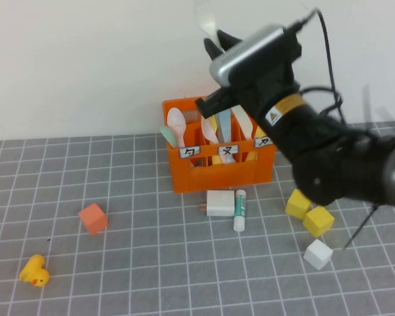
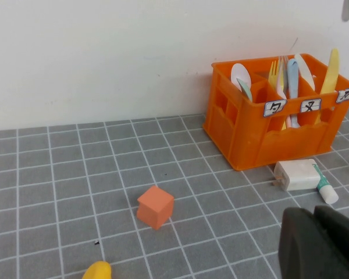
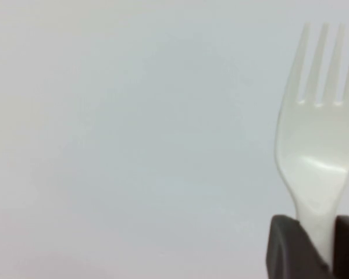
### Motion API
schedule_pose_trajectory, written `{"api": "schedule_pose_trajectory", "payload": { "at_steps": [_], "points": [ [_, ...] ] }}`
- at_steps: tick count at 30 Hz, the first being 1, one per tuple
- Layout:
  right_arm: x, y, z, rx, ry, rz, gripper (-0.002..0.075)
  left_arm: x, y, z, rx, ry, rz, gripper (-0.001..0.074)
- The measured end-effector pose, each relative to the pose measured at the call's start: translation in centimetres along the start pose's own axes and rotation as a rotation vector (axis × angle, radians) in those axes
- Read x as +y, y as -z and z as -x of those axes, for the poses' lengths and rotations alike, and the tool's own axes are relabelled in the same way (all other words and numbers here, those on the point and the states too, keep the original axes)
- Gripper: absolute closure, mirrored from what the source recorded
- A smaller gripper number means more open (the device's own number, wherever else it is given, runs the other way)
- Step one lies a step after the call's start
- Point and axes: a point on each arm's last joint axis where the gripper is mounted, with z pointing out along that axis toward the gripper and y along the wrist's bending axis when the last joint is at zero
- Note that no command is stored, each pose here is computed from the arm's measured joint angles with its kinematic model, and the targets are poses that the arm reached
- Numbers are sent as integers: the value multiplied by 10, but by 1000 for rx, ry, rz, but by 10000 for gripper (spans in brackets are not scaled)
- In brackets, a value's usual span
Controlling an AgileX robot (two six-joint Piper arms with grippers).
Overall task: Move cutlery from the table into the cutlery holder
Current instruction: Place the fork on the box
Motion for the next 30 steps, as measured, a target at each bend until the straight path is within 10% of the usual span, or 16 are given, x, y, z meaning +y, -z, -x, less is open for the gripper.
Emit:
{"api": "schedule_pose_trajectory", "payload": {
  "at_steps": [25,30],
  "points": [
    [26,-22,-136,79,-202,-173,605,0,0,0,0,-4,1,735],
    [28,-21,-140,91,-268,-172,480,0,0,0,-1,-5,2,735]
  ]
}}
